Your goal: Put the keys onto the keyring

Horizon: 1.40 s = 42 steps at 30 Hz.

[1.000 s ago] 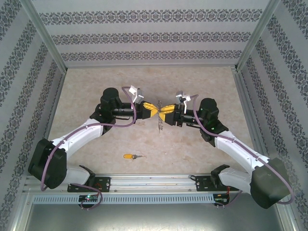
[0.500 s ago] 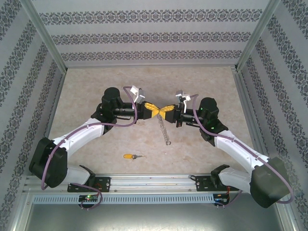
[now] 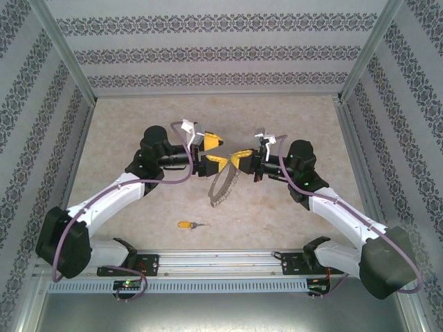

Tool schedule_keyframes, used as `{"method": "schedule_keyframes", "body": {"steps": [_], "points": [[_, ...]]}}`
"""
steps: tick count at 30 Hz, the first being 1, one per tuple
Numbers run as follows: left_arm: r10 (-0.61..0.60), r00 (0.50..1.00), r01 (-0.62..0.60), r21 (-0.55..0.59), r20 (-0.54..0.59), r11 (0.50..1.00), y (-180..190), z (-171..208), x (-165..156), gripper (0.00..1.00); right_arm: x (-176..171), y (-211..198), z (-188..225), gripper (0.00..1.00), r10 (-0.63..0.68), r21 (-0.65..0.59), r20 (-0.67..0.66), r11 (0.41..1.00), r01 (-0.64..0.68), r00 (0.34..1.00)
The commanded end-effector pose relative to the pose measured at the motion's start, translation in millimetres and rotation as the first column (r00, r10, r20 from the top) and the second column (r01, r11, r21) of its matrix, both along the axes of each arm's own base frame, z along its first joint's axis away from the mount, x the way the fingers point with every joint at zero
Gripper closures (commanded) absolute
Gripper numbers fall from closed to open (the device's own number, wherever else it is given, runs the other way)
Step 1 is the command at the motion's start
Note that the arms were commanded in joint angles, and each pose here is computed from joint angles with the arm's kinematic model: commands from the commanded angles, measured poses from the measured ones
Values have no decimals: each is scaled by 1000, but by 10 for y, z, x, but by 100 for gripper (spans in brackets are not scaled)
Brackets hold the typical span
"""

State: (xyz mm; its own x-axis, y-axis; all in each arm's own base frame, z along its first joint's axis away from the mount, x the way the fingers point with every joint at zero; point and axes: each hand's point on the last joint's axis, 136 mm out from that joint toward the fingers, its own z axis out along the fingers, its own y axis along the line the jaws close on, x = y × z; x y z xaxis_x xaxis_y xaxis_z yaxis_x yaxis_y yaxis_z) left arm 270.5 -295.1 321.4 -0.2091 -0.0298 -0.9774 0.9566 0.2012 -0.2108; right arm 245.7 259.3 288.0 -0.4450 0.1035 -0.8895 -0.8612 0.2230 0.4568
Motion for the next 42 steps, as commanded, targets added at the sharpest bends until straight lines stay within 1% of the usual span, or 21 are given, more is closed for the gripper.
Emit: {"method": "schedule_keyframes", "body": {"steps": [1,3,5,6,8,10,11,12,14,15,17,22,25,27,30,34,38,42], "points": [[100,993,-101,16,70,995,81,204,101,0,5,-47,211,100,-23,42,104,999,18,994],[161,985,-163,33,68,986,119,214,197,0,21,-50,217,100,-27,43,108,999,22,994],[290,956,-292,48,39,955,219,218,397,0,37,-56,238,100,-34,49,114,998,28,993],[358,934,-358,51,21,932,281,224,499,0,46,-59,253,100,-36,52,118,998,30,992],[522,852,-520,50,-31,853,479,245,727,0,61,-57,279,100,-39,60,122,998,32,992],[609,791,-607,44,-61,793,628,272,830,0,74,-61,317,100,-45,69,133,997,37,990],[612,789,-611,38,-54,791,644,291,820,0,84,-69,344,100,-52,77,142,996,42,988],[610,792,-609,29,-38,792,648,312,806,0,90,-71,366,100,-57,84,150,995,45,987],[535,844,-535,4,38,845,545,363,690,0,116,-81,421,100,-74,102,170,993,57,983],[502,862,-504,9,64,864,500,391,651,0,128,-84,453,100,-81,114,183,992,61,980],[463,884,-466,58,60,883,437,377,628,0,161,-92,519,100,-102,143,206,987,73,973],[478,878,-478,97,25,873,446,385,677,0,270,-110,672,100,-150,228,230,969,96,962],[438,899,-435,102,-9,895,386,412,624,2,365,-119,747,100,-181,277,223,954,115,958],[424,905,-421,77,-27,904,363,438,608,3,395,-122,800,100,-193,306,228,945,118,954],[390,919,-387,61,-51,920,318,456,570,8,423,-136,873,100,-208,349,236,930,117,949],[337,937,-336,34,-92,941,263,524,503,19,401,-155,999,100,-196,409,254,909,78,947],[320,941,-322,-7,-110,947,262,612,462,24,375,-88,1078,100,-178,410,285,911,48,942],[283,953,-287,-22,-103,958,243,679,393,34,376,-34,1147,100,-176,420,298,907,37,938]]}}
